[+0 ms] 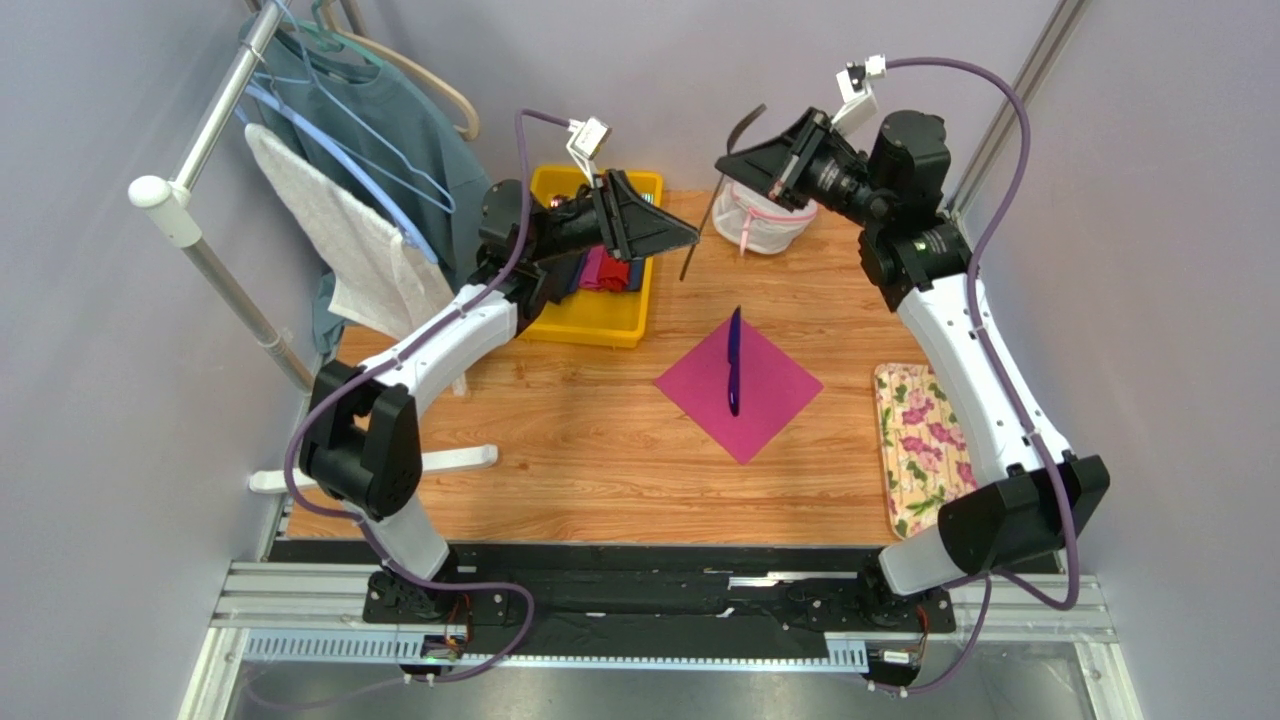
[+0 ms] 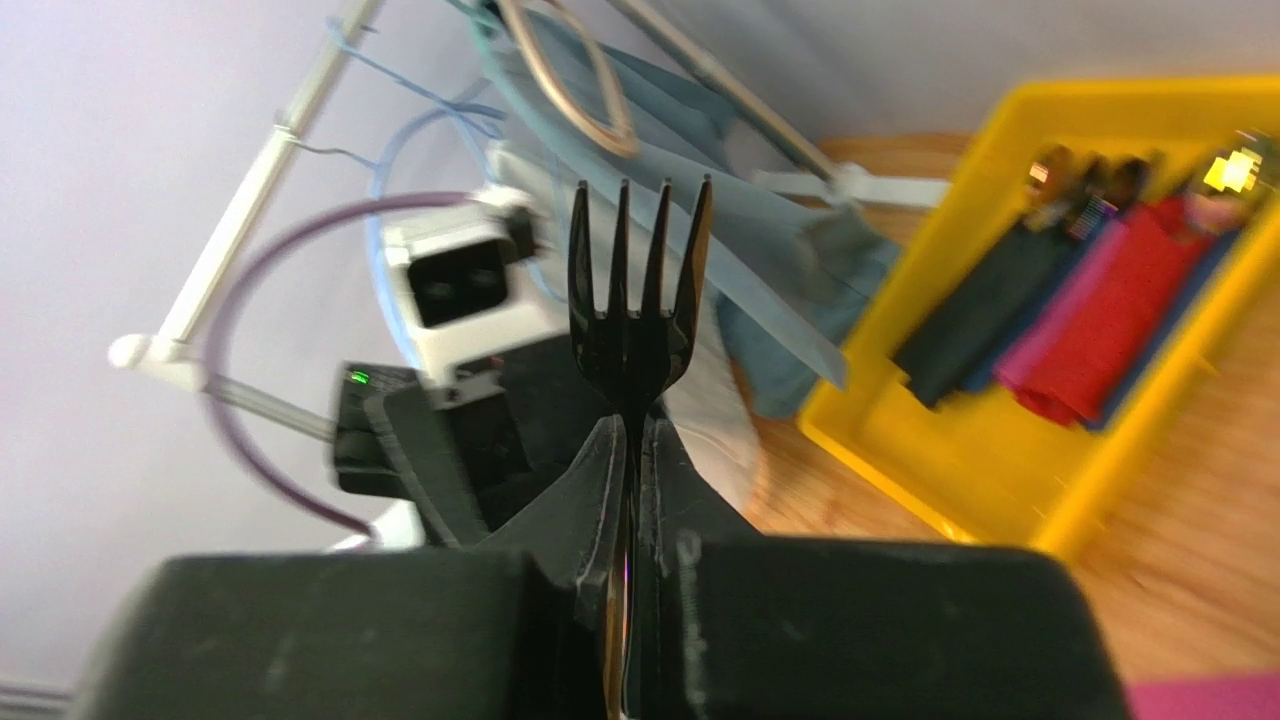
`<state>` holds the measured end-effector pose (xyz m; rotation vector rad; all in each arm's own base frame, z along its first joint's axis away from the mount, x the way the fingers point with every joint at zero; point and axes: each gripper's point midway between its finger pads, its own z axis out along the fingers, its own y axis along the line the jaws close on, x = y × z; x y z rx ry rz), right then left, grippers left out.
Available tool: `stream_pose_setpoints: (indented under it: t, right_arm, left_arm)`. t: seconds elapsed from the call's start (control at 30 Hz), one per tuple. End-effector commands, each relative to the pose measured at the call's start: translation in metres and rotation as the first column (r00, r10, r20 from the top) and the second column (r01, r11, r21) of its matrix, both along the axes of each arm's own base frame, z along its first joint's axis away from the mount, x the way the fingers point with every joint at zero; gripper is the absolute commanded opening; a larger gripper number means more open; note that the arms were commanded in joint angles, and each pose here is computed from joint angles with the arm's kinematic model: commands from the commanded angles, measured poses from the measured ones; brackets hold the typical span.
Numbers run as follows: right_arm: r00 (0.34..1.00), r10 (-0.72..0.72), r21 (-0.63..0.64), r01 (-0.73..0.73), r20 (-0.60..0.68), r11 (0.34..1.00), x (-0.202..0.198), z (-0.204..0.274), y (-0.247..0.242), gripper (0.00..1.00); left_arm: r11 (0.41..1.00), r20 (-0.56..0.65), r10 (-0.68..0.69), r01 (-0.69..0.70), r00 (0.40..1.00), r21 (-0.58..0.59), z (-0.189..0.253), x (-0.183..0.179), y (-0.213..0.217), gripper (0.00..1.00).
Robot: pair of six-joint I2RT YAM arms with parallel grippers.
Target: Place the utensils on the paper napkin and roll it up
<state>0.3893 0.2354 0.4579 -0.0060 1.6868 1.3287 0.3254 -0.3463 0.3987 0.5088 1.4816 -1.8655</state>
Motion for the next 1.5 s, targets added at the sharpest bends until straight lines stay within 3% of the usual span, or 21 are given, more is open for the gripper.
stream_pose_setpoints:
  t: [0.0, 0.07, 0.13, 0.17, 0.23, 0.37, 0.5, 0.67, 1.03, 1.47]
  right_arm:
    - [0.992, -0.122, -0.209, 0.114, -0.028, 0.971, -0.012, -0.044, -0.029, 0.00]
    - [0.988, -0.154, -0.316, 0.137, -0.029, 0.939, -0.015, -0.070, -0.040, 0.00]
    - [0.978, -0.194, -0.434, 0.141, -0.081, 0.890, -0.015, -0.113, -0.053, 0.00]
    - [0.975, -0.200, -0.469, 0.131, -0.101, 0.874, -0.015, -0.130, -0.055, 0.00]
    - [0.961, -0.227, -0.542, 0.108, -0.156, 0.833, -0.018, -0.175, -0.065, 0.00]
    - [0.930, -0.253, -0.603, 0.044, -0.266, 0.797, -0.013, -0.244, -0.063, 0.00]
    - [0.889, -0.283, -0.641, -0.015, -0.360, 0.768, -0.004, -0.293, -0.057, 0.00]
    - [0.858, -0.300, -0.693, -0.088, -0.418, 0.716, 0.018, -0.325, -0.053, 0.00]
    - [0.772, -0.307, -0.729, -0.276, -0.557, 0.626, 0.034, -0.378, -0.064, 0.00]
    - [0.733, -0.383, -0.746, -0.249, -0.561, 0.617, 0.038, -0.389, -0.079, 0.00]
  left_arm:
    - [0.981, 0.196, 0.064, -0.098, 0.978, 0.169, -0.010, -0.017, 0.013, 0.75]
    - [0.960, 0.296, 0.079, -0.152, 0.952, 0.234, -0.025, -0.015, 0.018, 0.78]
    - [0.924, 0.303, 0.118, -0.216, 0.946, 0.314, -0.042, -0.017, 0.029, 0.80]
    - [0.905, 0.372, 0.129, -0.262, 0.919, 0.335, -0.048, -0.014, 0.034, 0.84]
    - [0.864, 0.400, 0.170, -0.331, 0.900, 0.379, -0.062, -0.016, 0.047, 0.99]
    - [0.771, 0.481, 0.232, -0.461, 0.846, 0.438, -0.079, -0.015, 0.067, 0.99]
    - [0.663, 0.470, 0.302, -0.537, 0.829, 0.521, -0.097, -0.010, 0.088, 0.99]
    - [0.582, 0.479, 0.316, -0.566, 0.819, 0.584, -0.108, -0.006, 0.103, 0.99]
    - [0.607, 0.445, 0.287, -0.521, 0.848, 0.600, -0.111, -0.009, 0.096, 0.99]
    - [0.627, 0.451, 0.286, -0.521, 0.845, 0.578, -0.110, -0.004, 0.089, 0.99]
